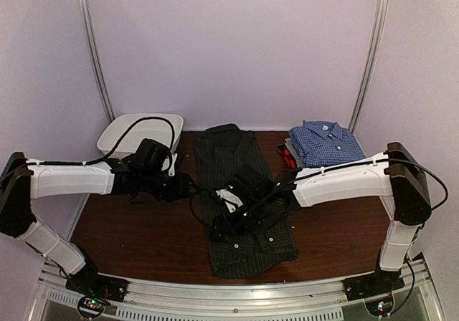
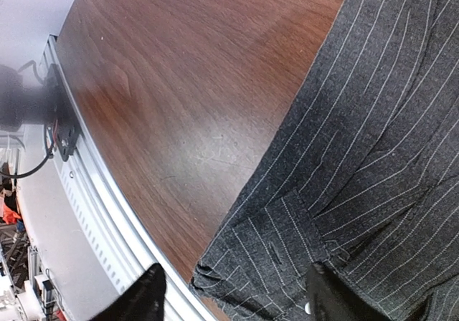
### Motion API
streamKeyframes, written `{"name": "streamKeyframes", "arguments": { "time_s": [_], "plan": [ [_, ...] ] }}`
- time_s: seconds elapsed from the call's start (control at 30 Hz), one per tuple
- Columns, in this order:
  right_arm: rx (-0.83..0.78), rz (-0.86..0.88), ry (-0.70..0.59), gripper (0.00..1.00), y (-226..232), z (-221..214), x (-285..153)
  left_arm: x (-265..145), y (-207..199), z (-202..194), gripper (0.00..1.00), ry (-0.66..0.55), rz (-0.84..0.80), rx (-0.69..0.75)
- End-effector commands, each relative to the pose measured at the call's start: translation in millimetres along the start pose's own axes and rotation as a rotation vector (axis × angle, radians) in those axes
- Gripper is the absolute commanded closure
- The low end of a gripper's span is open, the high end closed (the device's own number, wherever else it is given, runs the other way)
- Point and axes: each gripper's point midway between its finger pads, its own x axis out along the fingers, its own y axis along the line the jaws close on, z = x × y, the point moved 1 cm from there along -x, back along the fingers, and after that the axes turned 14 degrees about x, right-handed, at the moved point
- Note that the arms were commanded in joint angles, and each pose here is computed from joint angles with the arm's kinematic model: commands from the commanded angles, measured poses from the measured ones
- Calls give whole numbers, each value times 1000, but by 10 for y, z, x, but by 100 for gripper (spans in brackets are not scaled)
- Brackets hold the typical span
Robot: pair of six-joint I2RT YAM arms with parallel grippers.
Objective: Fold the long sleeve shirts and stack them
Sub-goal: Place the sleeve of the rectangle-folded shirt, then move the rectangle-folded shirt to the center of the board.
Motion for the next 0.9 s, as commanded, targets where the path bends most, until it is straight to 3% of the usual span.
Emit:
{"name": "streamKeyframes", "arguments": {
  "time_s": [0.0,0.27,0.43,0.67,0.87],
  "plan": [
    [-34,23,-143,22,217,291,-372,28,-107,45,48,-34,-64,11],
    [61,-6,-377,1,-150,622,-956,110,-230,-232,48,13,-197,-35],
    [129,19,-451,0,-428,614,-1186,153,-392,-408,50,60,-278,-40],
    [217,-37,-423,0,-935,343,-1143,263,-611,-711,53,146,-348,-52],
    [244,5,-387,0,-1055,55,-1094,262,-665,-948,59,198,-376,-54]
  ]
}}
